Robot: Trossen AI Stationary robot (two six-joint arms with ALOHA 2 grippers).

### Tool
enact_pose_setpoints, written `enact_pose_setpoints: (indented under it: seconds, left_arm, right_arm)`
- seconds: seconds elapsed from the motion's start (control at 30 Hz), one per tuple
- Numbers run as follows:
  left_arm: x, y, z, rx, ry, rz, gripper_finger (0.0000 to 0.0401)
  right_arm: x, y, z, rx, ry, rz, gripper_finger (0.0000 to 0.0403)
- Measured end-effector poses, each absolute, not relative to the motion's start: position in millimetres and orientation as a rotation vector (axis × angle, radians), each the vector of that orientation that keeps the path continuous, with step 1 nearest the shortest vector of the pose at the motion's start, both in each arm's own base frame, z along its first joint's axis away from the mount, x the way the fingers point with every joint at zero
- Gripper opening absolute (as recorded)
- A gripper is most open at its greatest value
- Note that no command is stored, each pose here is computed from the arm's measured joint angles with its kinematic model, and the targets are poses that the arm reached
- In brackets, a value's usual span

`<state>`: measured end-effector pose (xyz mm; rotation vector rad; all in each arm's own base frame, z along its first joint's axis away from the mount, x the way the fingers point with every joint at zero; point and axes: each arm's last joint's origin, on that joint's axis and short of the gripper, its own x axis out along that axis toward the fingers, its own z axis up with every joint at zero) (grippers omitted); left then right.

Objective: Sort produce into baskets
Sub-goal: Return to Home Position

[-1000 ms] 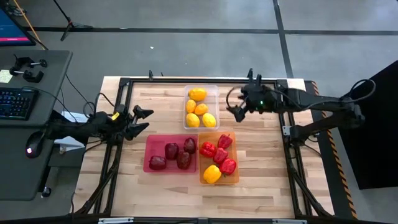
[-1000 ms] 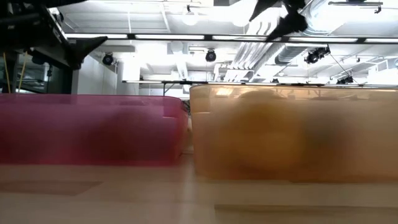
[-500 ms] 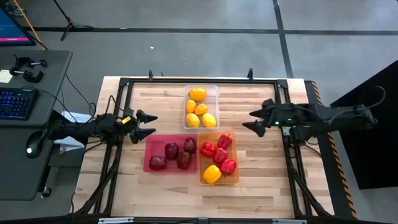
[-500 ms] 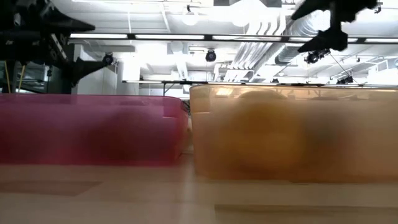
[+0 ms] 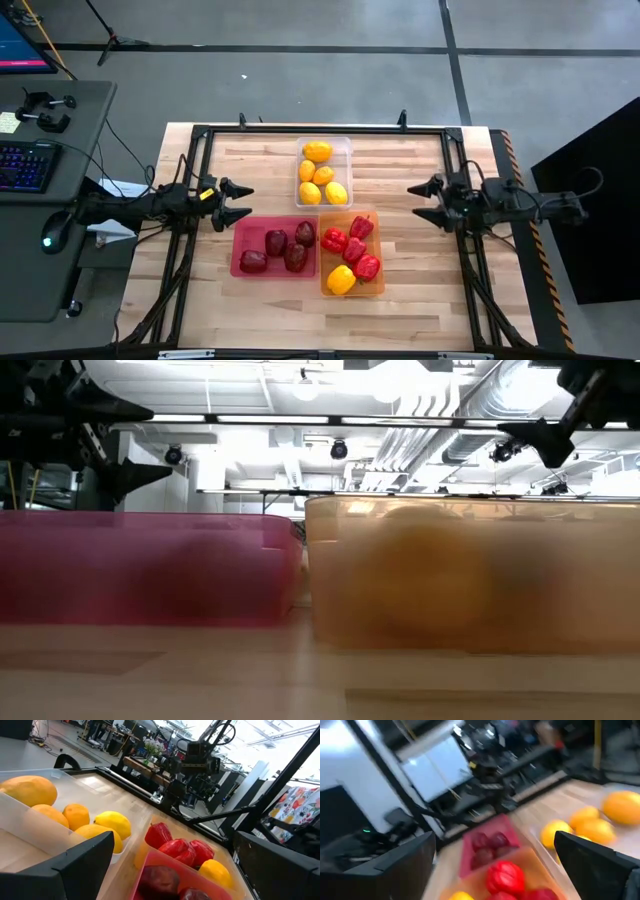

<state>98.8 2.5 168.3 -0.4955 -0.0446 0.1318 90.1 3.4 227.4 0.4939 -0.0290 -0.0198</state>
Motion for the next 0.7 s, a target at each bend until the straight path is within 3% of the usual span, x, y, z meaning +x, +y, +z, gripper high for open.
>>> enact_pose_setpoints:
  seconds: [0.27,0.47,0.7]
  left_arm:
    - [98.8,2.5,168.4,-0.495,-0.045,0.132,0.0397]
    - [98.8,2.5,168.5,-0.495,-0.047,0.132,0.0397]
    - [98.8,2.5,168.5,-0.495,-0.046,0.132,0.0397]
  right_arm:
    - [88.7,7.8,205.5,0.407,-0.157,0.165,0.0396]
    - [95.2,8.1,183.8,0.337,-0.159,0.156,0.0396]
    - [97.6,6.1,167.2,0.344,0.003,0.057,0.0396]
